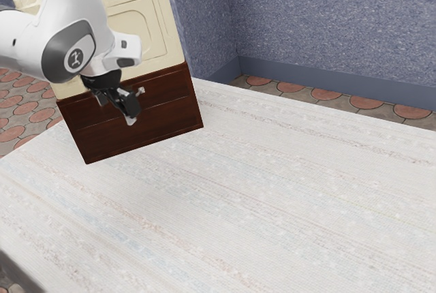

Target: Pull the drawer handle with one arm to open the drawer

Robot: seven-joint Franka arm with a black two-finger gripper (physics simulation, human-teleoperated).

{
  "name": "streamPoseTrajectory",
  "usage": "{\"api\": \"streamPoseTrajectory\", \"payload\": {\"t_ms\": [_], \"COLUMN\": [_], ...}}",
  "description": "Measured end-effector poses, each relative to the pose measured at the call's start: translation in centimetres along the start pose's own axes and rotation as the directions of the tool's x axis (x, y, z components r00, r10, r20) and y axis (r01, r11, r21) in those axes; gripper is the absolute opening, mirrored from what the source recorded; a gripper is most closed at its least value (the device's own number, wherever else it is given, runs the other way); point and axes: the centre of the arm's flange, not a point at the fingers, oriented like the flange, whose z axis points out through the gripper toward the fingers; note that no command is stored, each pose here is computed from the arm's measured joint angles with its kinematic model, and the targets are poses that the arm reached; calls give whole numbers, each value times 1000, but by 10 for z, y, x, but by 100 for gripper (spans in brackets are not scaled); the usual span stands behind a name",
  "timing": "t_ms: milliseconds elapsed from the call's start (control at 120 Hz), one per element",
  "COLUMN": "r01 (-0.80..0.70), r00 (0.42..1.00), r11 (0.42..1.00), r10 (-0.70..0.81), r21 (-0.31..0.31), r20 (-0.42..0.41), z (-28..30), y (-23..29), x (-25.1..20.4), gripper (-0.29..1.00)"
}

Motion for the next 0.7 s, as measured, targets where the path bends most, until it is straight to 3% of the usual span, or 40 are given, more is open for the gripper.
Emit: {"api": "streamPoseTrajectory", "payload": {"t_ms": [350,583,700], "r01": [-288,-427,-465], "r00": [957,904,884], "r11": [956,902,881], "r10": [288,428,468], "r21": [44,69,82], "r20": [25,-5,-20], "z": [44,52,56], "y": [-35,-38,-45], "x": [3,15,23], "gripper": [65,62,53]}}
